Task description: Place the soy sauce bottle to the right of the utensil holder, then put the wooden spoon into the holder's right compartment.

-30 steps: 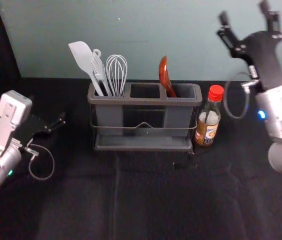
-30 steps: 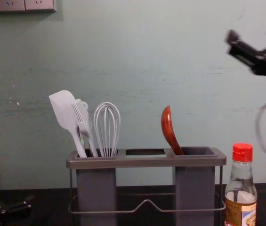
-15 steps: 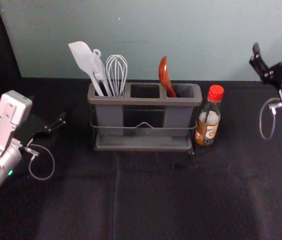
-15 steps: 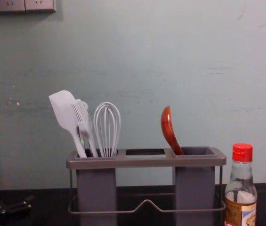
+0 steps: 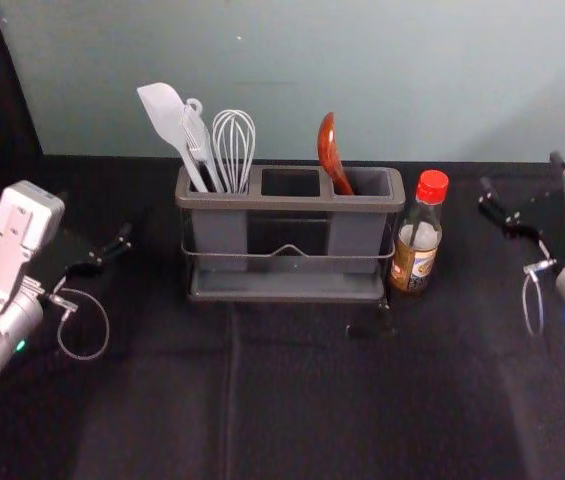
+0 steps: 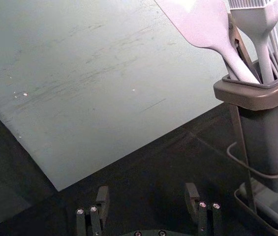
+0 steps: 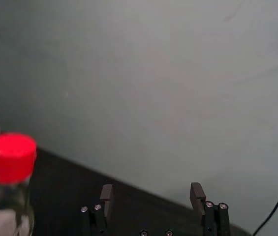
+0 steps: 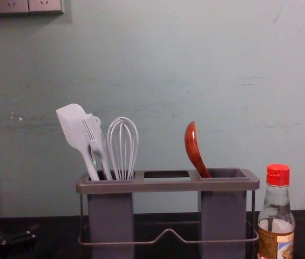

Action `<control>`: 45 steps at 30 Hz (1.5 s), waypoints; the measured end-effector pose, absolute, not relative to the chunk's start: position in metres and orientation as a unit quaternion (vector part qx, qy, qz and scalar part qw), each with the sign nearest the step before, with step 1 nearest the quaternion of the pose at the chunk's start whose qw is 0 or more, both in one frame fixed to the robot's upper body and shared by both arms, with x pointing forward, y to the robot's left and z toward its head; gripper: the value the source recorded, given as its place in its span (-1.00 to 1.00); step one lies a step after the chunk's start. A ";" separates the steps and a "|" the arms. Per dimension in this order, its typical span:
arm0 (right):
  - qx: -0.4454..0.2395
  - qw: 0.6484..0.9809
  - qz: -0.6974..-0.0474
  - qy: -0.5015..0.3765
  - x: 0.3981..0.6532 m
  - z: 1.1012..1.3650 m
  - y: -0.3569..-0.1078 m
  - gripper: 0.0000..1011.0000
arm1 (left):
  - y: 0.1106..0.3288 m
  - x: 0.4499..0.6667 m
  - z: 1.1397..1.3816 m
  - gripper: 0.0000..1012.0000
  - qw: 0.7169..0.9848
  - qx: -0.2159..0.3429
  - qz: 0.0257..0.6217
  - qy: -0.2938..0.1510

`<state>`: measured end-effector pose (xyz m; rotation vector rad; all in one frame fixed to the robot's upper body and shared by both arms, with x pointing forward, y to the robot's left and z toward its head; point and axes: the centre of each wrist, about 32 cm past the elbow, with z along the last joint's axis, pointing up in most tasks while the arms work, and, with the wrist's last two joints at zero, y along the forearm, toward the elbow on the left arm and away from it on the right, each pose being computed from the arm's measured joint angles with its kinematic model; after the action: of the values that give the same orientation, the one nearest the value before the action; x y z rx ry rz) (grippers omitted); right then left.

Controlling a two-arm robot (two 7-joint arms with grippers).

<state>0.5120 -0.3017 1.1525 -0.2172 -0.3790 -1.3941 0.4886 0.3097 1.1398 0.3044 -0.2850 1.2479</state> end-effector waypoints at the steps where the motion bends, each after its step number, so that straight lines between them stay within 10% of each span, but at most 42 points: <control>1: -0.111 0.746 -0.635 -0.168 0.512 1.152 -0.301 0.98 | 0.310 0.489 1.140 0.99 0.791 0.141 0.580 -0.132; 45: -0.151 0.749 -0.622 -0.173 0.512 1.150 -0.298 0.98 | 0.310 0.489 1.140 0.99 0.791 0.141 0.580 -0.132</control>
<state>0.5121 -0.2984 1.1504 -0.3297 -0.3772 -1.3593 0.4886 0.3097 1.1398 0.3045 -0.2850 1.2479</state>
